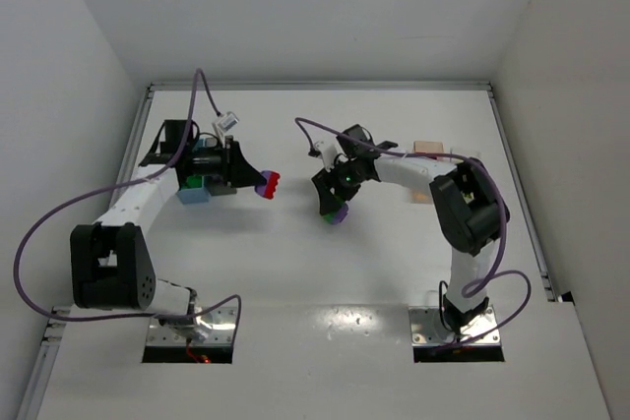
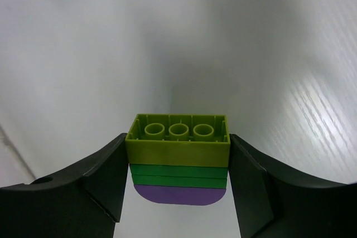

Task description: Sort the legos into containers by color

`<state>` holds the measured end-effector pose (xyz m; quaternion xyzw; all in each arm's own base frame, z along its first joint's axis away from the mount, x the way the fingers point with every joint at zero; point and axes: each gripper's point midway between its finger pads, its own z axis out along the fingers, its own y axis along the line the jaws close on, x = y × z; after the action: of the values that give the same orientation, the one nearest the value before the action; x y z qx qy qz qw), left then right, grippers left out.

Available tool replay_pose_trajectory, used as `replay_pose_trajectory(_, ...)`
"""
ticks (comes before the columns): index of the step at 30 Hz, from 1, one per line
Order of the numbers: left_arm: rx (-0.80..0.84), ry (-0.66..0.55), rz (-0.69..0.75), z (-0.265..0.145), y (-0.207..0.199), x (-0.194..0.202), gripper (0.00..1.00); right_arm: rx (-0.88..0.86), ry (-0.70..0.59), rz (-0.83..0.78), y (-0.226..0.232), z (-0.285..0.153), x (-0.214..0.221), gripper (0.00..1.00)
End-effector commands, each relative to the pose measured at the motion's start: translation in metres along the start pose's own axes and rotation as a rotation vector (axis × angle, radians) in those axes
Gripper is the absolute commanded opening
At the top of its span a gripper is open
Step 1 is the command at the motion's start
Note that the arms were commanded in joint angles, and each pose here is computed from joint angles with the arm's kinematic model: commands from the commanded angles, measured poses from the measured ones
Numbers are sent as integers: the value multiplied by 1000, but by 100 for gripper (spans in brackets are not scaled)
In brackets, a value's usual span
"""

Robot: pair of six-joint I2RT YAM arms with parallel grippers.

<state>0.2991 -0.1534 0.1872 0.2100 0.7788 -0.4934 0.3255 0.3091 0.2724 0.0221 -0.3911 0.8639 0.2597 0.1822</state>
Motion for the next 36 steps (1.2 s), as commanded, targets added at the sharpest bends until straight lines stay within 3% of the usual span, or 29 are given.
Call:
replay_pose_trajectory(1, 59, 15, 125, 6, -22, 8, 10, -141, -196, -24, 25, -30, -62, 62)
replay_pose_trajectory(4, 95, 19, 159, 7, -31, 14, 10, -313, -311, -70, 58, -60, -84, 75)
replay_pose_trajectory(8, 104, 12, 167, 7, -33, 10, 10, -382, -347, -112, 76, -72, -94, 82)
replay_pose_trajectory(11, 104, 7, 178, 7, -33, 3, 10, -365, -327, -120, 73, -71, -90, 82)
replay_pose_trajectory(18, 145, -10, 188, 11, -39, -8, 10, -625, -413, -154, 118, -99, -96, 82)
replay_pose_trajectory(21, 256, 7, 167, 15, -53, -5, 10, -695, -427, -139, 127, -95, -98, 81)
replay_pose_trajectory(36, 352, 62, 156, 33, -72, -4, 10, -737, -453, -159, 136, -85, -129, 77)
